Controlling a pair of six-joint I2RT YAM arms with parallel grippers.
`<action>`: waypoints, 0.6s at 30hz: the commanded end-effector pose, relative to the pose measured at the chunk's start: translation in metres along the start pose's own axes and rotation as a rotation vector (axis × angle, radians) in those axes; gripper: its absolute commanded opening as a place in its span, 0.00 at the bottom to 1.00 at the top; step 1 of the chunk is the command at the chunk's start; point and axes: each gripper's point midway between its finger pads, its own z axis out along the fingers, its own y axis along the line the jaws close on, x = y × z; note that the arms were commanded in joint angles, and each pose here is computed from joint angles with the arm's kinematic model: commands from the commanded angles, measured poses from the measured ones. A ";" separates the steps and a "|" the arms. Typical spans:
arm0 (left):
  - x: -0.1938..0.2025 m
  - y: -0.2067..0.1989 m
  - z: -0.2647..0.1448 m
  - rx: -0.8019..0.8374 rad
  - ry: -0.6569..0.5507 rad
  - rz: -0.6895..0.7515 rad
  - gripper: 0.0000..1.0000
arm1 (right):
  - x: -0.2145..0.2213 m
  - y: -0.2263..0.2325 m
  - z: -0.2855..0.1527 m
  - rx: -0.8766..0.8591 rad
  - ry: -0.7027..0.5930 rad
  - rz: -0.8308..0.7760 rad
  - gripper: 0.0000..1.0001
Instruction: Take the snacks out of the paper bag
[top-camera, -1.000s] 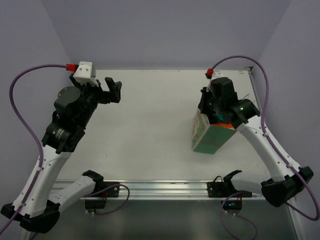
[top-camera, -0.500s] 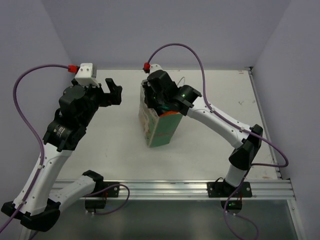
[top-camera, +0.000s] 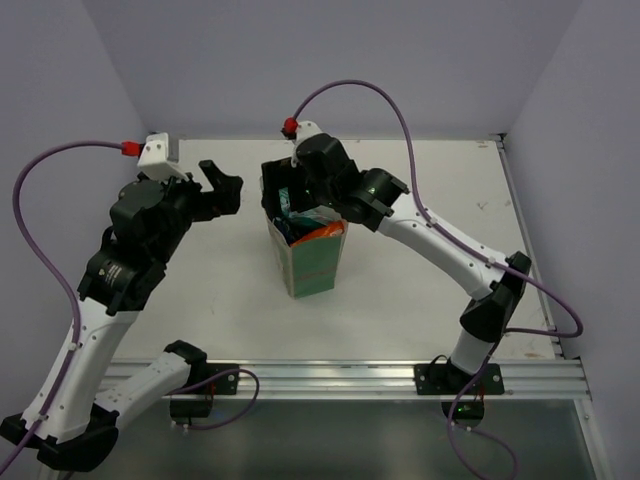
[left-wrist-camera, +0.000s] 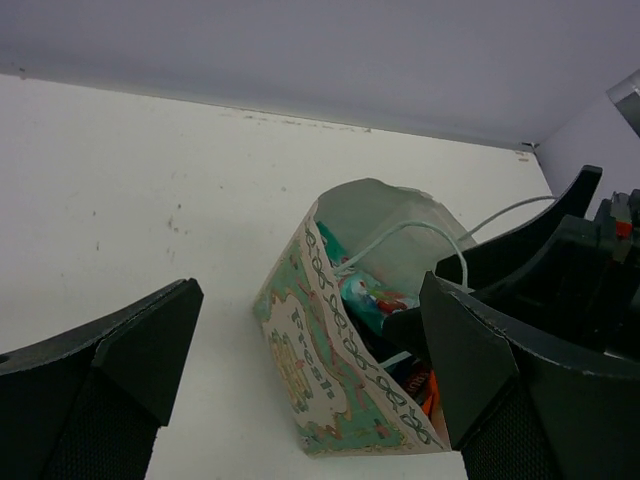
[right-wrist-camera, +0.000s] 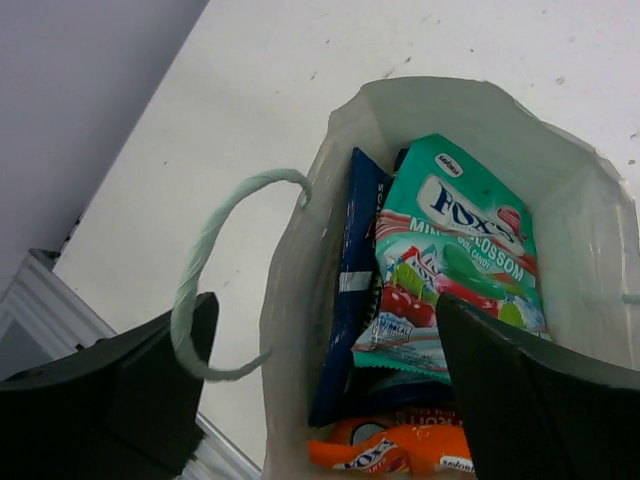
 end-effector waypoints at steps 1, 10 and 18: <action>0.017 -0.013 0.001 0.050 0.069 -0.114 1.00 | -0.055 0.030 -0.068 -0.142 -0.152 -0.004 0.96; 0.053 -0.050 -0.001 0.230 0.208 -0.267 1.00 | -0.081 0.027 -0.161 -0.210 -0.297 -0.048 0.99; 0.049 -0.078 -0.002 0.353 0.239 -0.257 1.00 | -0.071 -0.011 -0.185 -0.085 -0.358 -0.069 0.99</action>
